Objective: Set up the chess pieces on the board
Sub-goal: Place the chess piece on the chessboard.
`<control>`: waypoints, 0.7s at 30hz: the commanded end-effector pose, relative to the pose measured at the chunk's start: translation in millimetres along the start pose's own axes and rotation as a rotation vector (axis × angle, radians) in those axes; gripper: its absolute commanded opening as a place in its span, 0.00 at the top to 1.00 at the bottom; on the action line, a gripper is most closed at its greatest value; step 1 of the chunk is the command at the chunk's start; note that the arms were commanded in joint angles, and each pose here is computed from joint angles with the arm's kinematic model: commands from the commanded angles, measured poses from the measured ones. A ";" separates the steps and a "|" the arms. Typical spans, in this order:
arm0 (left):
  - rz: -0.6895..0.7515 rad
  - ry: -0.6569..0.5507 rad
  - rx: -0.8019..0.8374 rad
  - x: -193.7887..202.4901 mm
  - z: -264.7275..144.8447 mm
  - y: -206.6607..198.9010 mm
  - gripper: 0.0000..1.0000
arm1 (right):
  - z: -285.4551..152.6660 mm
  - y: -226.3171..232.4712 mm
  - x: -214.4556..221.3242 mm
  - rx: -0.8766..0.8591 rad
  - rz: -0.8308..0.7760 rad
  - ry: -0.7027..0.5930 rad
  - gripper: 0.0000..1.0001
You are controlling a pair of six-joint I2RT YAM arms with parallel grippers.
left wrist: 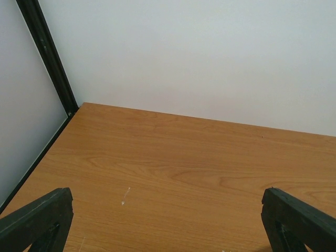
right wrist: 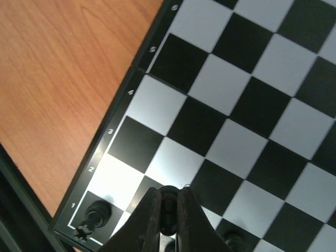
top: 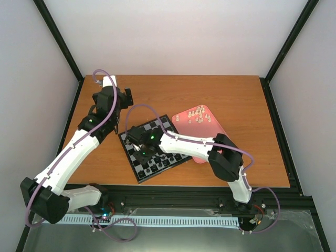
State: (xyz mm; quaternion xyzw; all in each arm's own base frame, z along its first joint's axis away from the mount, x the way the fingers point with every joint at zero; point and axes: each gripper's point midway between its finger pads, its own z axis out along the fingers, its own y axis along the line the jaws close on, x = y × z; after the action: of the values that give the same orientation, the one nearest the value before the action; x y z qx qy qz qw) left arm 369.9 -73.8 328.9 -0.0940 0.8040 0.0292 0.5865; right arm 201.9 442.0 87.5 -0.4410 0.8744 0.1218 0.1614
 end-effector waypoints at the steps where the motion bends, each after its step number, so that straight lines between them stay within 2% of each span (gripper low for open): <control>1: -0.004 -0.005 0.011 -1.4 0.5 -5.0 0.00 | 9.2 20.6 11.1 -0.021 -0.048 0.052 0.97; 8: -0.003 -0.005 0.015 -0.7 1.0 -5.8 0.00 | 20.9 25.6 24.6 -0.021 -0.047 0.104 0.96; 21: 0.003 0.001 0.016 2.8 4.1 -7.3 0.00 | 29.7 17.0 32.5 0.020 -0.047 0.126 0.96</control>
State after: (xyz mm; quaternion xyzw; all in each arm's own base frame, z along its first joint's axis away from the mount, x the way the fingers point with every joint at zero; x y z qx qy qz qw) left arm 372.3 -76.0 322.0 -0.0898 0.8089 0.0303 0.5803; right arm 174.5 441.5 57.1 -0.4676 0.8710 0.0966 0.1155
